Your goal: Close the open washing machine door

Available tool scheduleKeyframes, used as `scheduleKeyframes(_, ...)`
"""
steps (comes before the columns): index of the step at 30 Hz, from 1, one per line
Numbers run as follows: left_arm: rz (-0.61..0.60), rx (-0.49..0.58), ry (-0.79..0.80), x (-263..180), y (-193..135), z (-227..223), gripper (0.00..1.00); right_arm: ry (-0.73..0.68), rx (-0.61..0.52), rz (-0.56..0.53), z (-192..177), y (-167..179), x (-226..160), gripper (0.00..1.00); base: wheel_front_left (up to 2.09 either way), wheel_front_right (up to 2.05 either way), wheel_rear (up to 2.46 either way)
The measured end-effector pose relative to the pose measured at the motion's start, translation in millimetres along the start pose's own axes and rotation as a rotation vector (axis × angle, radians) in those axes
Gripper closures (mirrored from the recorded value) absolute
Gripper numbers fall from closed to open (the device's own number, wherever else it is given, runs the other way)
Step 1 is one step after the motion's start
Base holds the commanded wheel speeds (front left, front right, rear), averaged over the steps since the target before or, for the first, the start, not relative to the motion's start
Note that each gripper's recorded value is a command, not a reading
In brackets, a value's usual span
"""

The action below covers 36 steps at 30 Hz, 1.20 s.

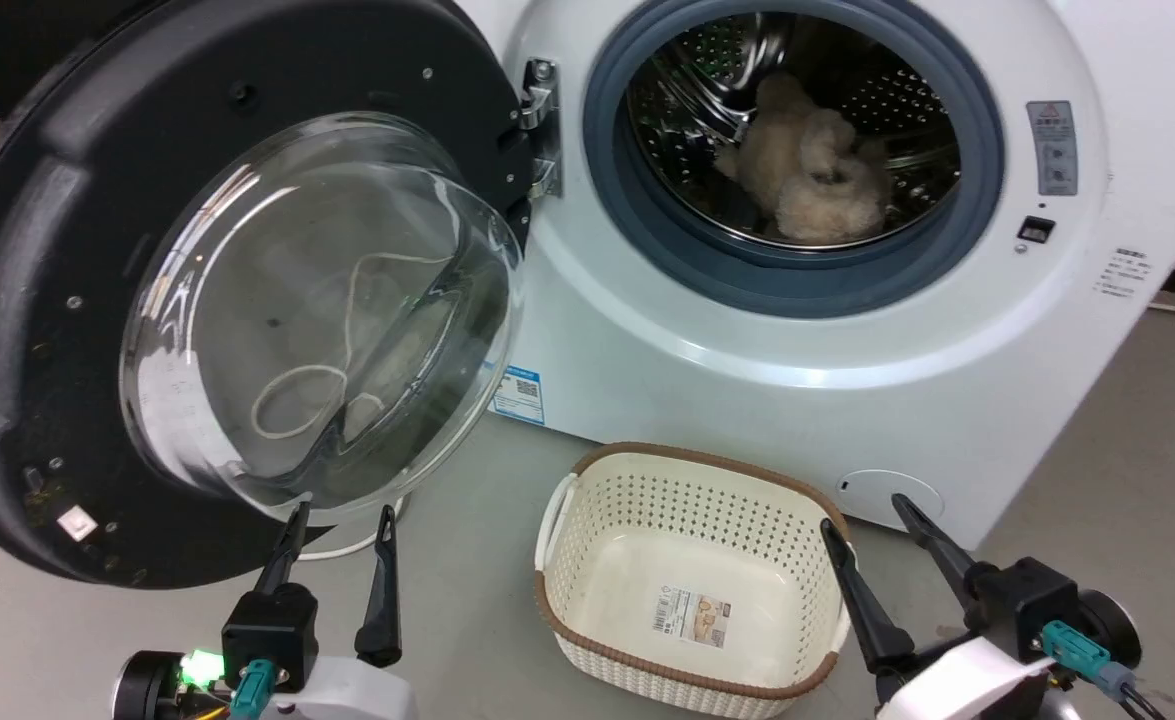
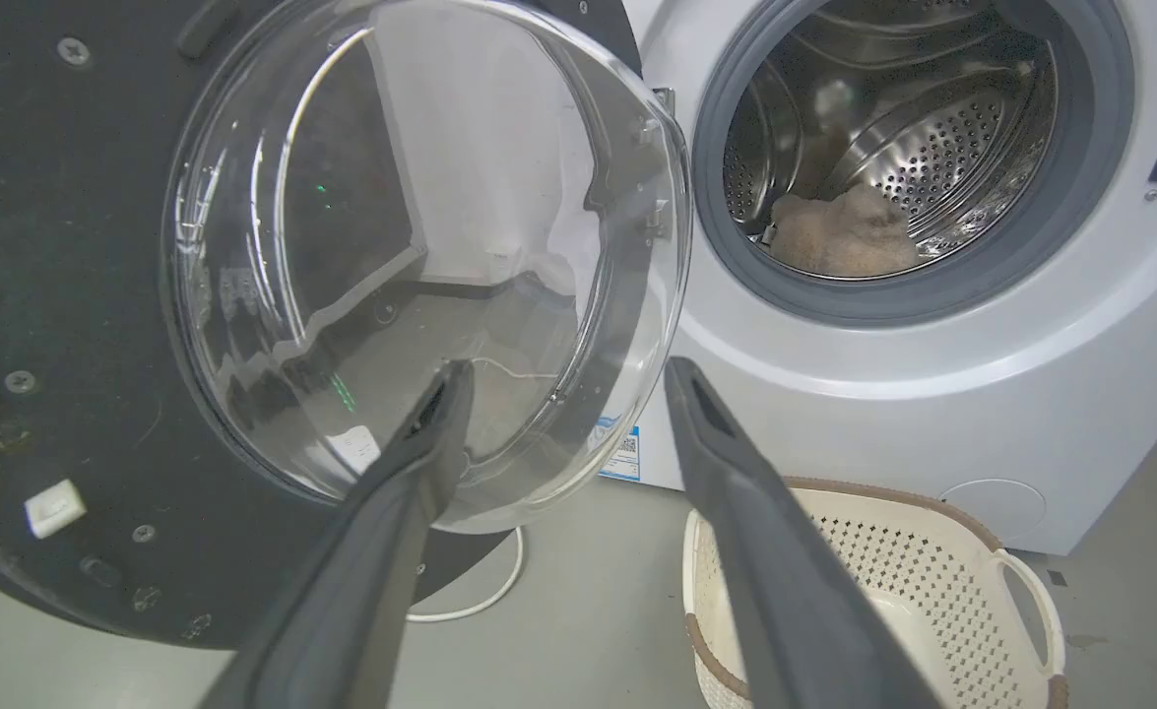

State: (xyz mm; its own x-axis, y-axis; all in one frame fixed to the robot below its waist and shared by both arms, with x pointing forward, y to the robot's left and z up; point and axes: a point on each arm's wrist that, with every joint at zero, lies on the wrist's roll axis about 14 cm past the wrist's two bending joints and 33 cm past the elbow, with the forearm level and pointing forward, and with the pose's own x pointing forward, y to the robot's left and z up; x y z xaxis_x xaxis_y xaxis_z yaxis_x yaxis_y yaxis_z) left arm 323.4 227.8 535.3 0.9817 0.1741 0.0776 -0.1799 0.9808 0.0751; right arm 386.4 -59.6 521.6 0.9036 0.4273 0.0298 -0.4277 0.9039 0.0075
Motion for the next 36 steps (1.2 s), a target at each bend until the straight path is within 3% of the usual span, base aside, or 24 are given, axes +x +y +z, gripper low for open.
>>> scheduleKeyframes(34, 0.154, 0.043, -0.064, -34, 43, 9, 0.00, -0.020, 0.051, 0.237, -7, 71, 25, 0.00, 0.00, 0.00, 0.00)
scheduleKeyframes(35, 0.159, 0.037, -0.063, -37, 44, 9, 0.87, -0.016, 0.052, 0.254, -8, 76, 26, 0.00, 0.00, 0.00, 0.00)
scheduleKeyframes(36, 0.158, 0.038, -0.063, -38, 44, 8, 1.00, -0.018, 0.053, 0.259, -9, 78, 26, 0.00, 0.00, 0.00, 0.00)
